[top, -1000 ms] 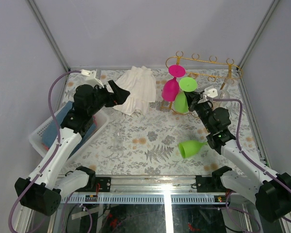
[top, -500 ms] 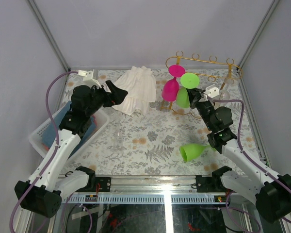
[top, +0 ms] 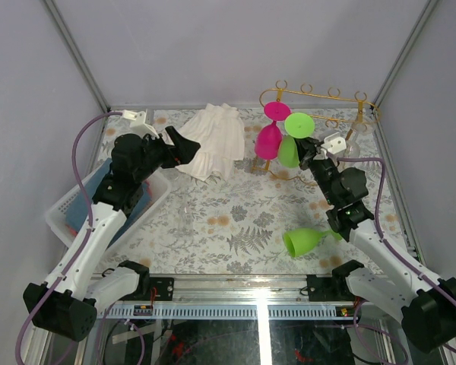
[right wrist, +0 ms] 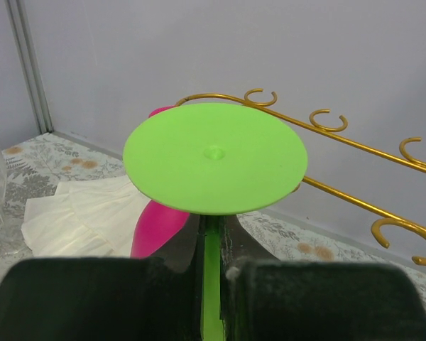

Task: Place the wine glass upside down on the wine glass rack
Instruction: Turn the wine glass upside down at the wine rack.

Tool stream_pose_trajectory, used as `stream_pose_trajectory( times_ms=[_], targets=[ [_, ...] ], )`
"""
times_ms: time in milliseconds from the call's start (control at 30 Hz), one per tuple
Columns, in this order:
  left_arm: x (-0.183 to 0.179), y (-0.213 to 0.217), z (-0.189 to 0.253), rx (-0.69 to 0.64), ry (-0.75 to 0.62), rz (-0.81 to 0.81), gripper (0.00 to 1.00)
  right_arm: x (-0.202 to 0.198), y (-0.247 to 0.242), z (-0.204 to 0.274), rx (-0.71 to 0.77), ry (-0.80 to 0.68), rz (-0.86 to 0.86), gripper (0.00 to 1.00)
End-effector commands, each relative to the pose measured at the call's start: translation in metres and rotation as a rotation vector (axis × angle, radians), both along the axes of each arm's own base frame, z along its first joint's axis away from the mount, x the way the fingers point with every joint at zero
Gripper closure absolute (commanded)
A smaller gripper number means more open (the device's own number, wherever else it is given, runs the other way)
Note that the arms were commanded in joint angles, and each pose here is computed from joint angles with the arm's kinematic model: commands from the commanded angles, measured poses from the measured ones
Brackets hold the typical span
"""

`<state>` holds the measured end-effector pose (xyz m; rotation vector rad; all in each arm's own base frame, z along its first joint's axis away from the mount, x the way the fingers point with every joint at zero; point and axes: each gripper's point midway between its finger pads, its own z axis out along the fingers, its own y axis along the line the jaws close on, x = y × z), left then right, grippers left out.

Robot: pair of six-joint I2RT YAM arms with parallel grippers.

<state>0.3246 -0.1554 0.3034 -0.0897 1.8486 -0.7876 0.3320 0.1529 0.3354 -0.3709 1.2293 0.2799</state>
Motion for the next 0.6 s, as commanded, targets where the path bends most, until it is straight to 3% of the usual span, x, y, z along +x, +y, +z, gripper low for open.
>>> stream_pose_trajectory(
  times_ms=[0, 567],
  targets=[
    [0.002, 0.001, 0.010, -0.008, -0.051, -0.006, 0.14, 0.006, -0.013, 0.034, 0.045, -0.072, -0.073, 1.00],
    [0.003, 0.003, 0.009, -0.008, -0.049, -0.004, 0.14, 0.037, -0.022, 0.017, 0.086, 0.020, -0.184, 1.00]
  ],
)
